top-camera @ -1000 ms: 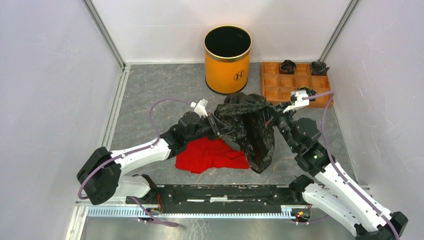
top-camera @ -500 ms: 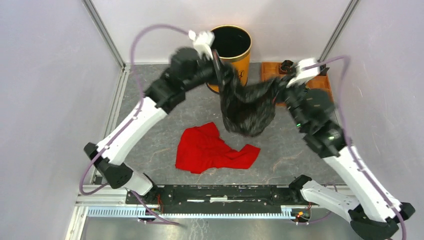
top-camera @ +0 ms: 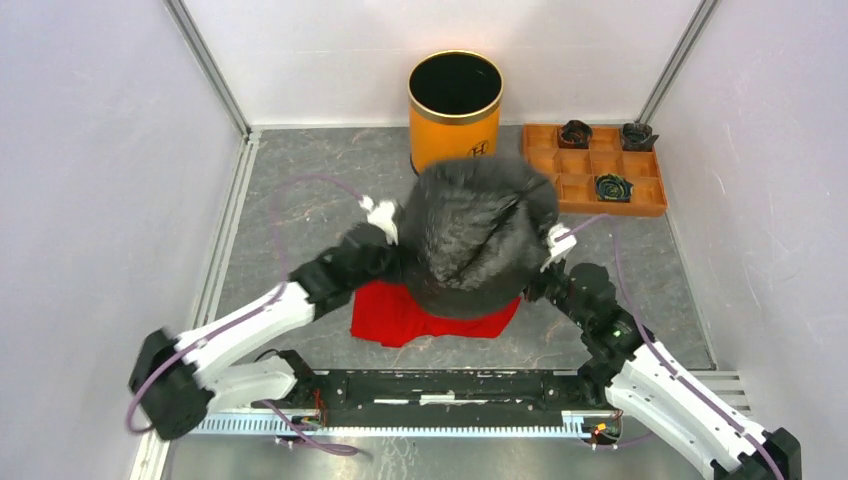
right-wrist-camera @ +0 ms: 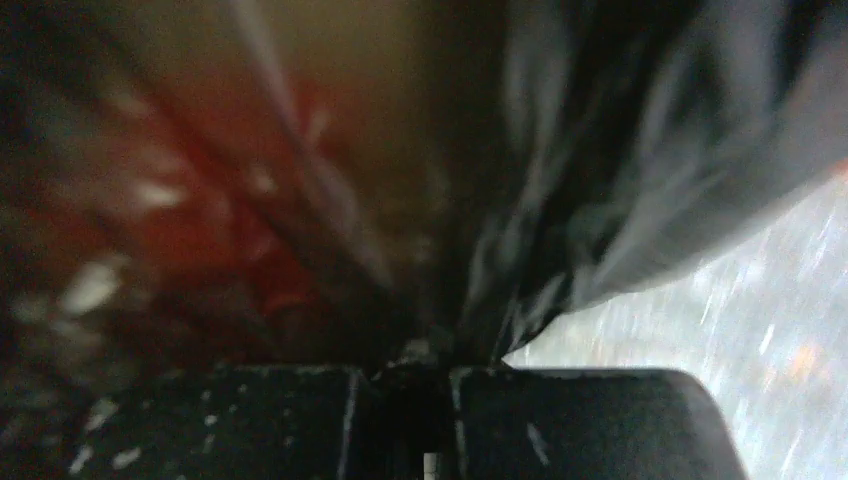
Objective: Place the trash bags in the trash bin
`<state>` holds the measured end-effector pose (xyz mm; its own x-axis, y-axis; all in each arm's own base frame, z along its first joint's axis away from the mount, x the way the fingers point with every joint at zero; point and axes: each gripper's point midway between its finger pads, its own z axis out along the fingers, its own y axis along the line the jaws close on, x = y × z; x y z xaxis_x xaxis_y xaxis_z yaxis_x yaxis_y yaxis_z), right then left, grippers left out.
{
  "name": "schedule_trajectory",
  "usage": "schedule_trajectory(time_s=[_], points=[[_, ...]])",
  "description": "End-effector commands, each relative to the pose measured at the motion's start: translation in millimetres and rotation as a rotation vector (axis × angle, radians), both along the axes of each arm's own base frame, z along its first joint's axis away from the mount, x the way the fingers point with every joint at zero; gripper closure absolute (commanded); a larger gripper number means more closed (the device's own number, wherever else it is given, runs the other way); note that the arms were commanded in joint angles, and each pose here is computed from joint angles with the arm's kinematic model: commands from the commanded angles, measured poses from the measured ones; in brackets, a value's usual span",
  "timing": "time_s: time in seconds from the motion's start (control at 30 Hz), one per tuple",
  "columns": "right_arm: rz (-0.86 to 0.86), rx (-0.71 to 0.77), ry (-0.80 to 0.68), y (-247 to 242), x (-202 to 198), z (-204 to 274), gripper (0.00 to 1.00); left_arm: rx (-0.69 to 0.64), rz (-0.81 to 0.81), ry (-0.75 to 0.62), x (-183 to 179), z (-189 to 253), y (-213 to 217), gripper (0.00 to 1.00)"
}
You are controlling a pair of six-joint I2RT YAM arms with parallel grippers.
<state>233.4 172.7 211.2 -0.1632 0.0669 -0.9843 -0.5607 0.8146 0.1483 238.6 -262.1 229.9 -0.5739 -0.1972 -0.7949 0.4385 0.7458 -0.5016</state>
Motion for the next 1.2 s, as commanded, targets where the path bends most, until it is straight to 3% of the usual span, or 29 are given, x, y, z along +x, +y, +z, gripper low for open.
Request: schedule_trajectory(time_s=[0.0,0.07,0.17,0.27,0.33,0.4,0.5,0.6,0.67,0.73,0.83,0.87,0.97,1.07,1.17], points=[[-0.026,0.093,-0.002,-7.3,-9.6,17.0,0.99,0.214,0.075,0.265,-38.5,-99.6,47.3,0.98],[-0.089,0.035,-0.052,-19.3,-0.6,41.3,0.99,0.137,0.070,0.142,-28.7,-51.1,42.9,0.98],[-0.116,-0.044,-0.151,-23.0,12.6,125.3,0.99,0.032,0.017,-0.073,-15.9,58.5,29.6,0.98],[-0.156,-0.030,-0.240,-30.6,15.8,204.2,0.99,-0.081,-0.032,-0.236,-15.6,158.4,20.4,0.98],[-0.196,0.010,-0.283,-37.3,16.4,226.2,0.99,-0.143,-0.007,-0.288,-11.4,190.4,20.2,0.98],[-0.258,-0.017,-0.240,-43.6,26.9,207.7,1.00,-0.141,0.075,-0.245,1.1,177.4,24.1,0.98],[-0.273,-0.145,-0.061,-40.9,37.7,118.5,1.00,0.040,0.177,-0.045,15.1,90.4,31.5,0.98],[-0.218,-0.187,0.111,-37.5,20.1,14.1,1.00,0.216,0.143,0.136,-5.0,-1.3,42.7,0.98],[-0.154,-0.125,0.168,-29.9,2.0,-31.2,1.00,0.219,0.133,0.184,-21.9,-32.0,52.3,0.98],[-0.104,-0.026,0.157,-21.4,-8.7,-36.0,1.00,0.169,0.108,0.194,-35.6,-40.6,54.7,0.98],[-0.075,0.027,0.081,-16.8,-9.1,-3.1,0.99,0.102,0.059,0.186,-47.1,-28.4,50.5,0.98],[-0.088,-0.033,0.036,-17.5,1.6,31.2,1.00,0.114,0.071,0.169,-45.2,-15.3,54.3,0.98],[-0.087,-0.108,0.033,-11.0,17.9,49.4,1.00,0.166,0.085,0.175,-39.3,-14.5,55.9,0.98],[-0.112,-0.173,0.089,-9.8,29.1,43.3,1.00,0.229,0.072,0.225,-38.7,-23.0,53.5,0.98],[-0.108,-0.222,0.129,-12.2,27.3,16.7,1.00,0.197,0.029,0.229,-44.3,-15.5,46.7,0.98]])
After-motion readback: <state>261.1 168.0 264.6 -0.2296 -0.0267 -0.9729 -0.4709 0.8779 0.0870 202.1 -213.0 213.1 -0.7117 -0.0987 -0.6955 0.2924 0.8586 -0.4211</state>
